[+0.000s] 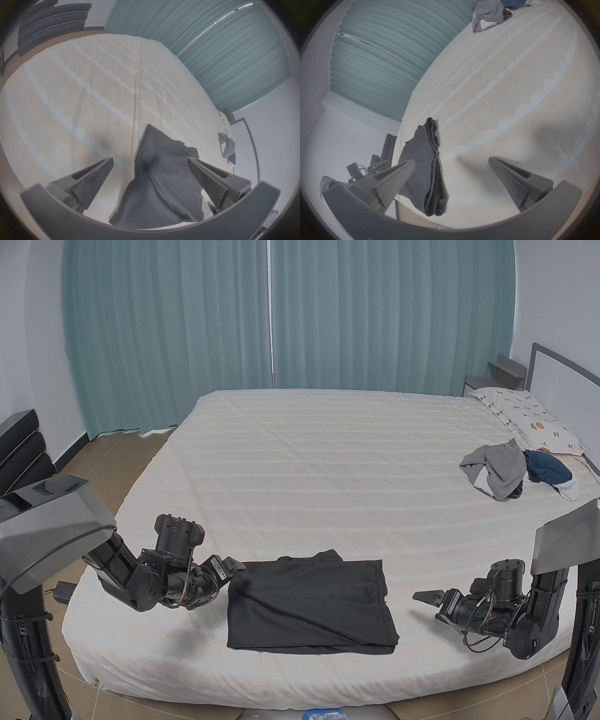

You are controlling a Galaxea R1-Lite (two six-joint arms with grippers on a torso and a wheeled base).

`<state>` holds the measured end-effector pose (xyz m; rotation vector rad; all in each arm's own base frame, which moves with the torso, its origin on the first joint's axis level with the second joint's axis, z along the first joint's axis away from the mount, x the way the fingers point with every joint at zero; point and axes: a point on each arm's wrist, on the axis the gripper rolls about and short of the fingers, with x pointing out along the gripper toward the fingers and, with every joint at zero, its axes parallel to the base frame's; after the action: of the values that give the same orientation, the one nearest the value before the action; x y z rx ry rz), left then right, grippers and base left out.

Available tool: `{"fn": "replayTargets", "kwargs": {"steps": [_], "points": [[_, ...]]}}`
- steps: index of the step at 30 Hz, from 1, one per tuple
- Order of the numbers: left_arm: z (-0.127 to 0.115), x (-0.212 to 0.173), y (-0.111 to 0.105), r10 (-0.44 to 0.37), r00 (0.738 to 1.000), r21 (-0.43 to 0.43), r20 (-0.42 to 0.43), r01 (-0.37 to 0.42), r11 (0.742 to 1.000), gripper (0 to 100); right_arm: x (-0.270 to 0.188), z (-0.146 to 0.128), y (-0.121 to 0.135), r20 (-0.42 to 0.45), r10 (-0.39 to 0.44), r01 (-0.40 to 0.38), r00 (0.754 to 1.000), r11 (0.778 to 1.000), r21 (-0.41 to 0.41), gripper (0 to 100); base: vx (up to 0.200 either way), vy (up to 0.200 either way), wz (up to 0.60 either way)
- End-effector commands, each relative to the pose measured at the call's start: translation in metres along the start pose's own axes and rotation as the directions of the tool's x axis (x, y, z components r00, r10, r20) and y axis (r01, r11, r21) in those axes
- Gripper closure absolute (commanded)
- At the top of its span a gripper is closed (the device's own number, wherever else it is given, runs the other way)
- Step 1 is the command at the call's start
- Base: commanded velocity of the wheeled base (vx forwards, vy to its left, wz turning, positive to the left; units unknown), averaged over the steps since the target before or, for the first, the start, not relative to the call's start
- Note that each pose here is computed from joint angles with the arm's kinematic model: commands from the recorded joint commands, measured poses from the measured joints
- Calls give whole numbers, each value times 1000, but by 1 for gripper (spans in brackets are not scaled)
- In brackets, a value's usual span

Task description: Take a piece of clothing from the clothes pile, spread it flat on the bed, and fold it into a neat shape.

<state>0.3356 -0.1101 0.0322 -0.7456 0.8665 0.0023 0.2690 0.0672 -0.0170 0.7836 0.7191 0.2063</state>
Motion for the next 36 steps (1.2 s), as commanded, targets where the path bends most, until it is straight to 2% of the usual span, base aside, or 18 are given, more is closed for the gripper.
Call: {"fn": "replayTargets", "kwargs": {"steps": [1, 4, 8, 12, 15, 16, 17, 20, 21, 24, 27, 28, 29, 30, 32, 34, 35, 36], "points": [[8, -52, -15, -72, 994, 9, 82, 72, 997, 0, -15, 2, 33, 81, 57, -52, 995, 997, -61, 0, 0, 0, 0], [10, -73, -17, -83, 987, 10, 134, 82, 997, 0, -32, 9, 46, 135, 84, -73, 987, 994, -86, 0, 0, 0, 0], [17, -130, -22, -123, 948, 23, 292, 121, 992, 0, -92, 22, 75, 252, 109, -50, 962, 972, -229, 0, 0, 0, 0], [17, -155, -23, -123, 924, 42, 362, 116, 992, 0, -124, 27, 87, 294, 121, -40, 948, 963, -267, 0, 0, 0, 0], [15, -200, -23, -135, 860, 66, 493, 118, 991, 0, -180, 25, 101, 335, 130, -14, 933, 945, -327, 0, 0, 0, 0], [15, -200, -23, -135, 860, 66, 493, 118, 991, 0, -180, 25, 101, 335, 130, -14, 933, 945, -327, 0, 0, 0, 0], [11, -221, -21, -158, 827, 86, 539, 133, 987, 0, -209, 19, 103, 338, 124, 5, 933, 934, -357, 0, 0, 0, 0], [5, -243, -16, -183, 788, 140, 588, 124, 982, 0, -245, 11, 104, 340, 126, 18, 932, 920, -390, 0, 0, 0, 0], [2, -255, -12, -189, 762, 164, 619, 110, 980, 0, -262, 6, 103, 342, 126, 21, 931, 918, -397, 0, 0, 0, 0], [-7, -283, -4, -197, 691, 213, 696, 64, 975, 0, -294, -3, 101, 365, 113, 40, 924, 921, -388, 0, 0, 0, 0], [-16, -306, 5, -213, 632, 252, 745, 29, 967, 0, -309, -9, 95, 416, 66, 96, 907, 929, -357, 0, 0, 0, 0], [-17, -308, 6, -214, 626, 255, 750, 25, 967, 0, -310, -9, 94, 424, 60, 105, 904, 929, -354, 0, 0, 0, 0], [-22, -321, 11, -215, 590, 268, 779, -2, 964, 0, -315, -12, 91, 464, 34, 147, 885, 925, -350, 0, 0, 0, 0], [-24, -327, 14, -215, 572, 271, 792, -13, 962, 0, -317, -13, 89, 486, 26, 169, 874, 920, -353, 0, 0, 0, 0], [-31, -341, 21, -213, 542, 280, 813, -44, 959, 0, -323, -18, 87, 528, 19, 213, 849, 902, -376, 0, 0, 0, 0], [-36, -349, 26, -214, 531, 291, 820, -65, 955, 0, -326, -21, 86, 548, 24, 235, 836, 887, -398, 0, 0, 0, 0], [-44, -360, 35, -215, 518, 307, 828, -99, 946, 0, -333, -28, 84, 572, 37, 270, 820, 855, -442, 0, 0, 0, 0], [-48, -365, 39, -216, 511, 314, 832, -113, 943, 0, -336, -33, 82, 578, 45, 286, 814, 836, -468, 0, 0, 0, 0]]}}
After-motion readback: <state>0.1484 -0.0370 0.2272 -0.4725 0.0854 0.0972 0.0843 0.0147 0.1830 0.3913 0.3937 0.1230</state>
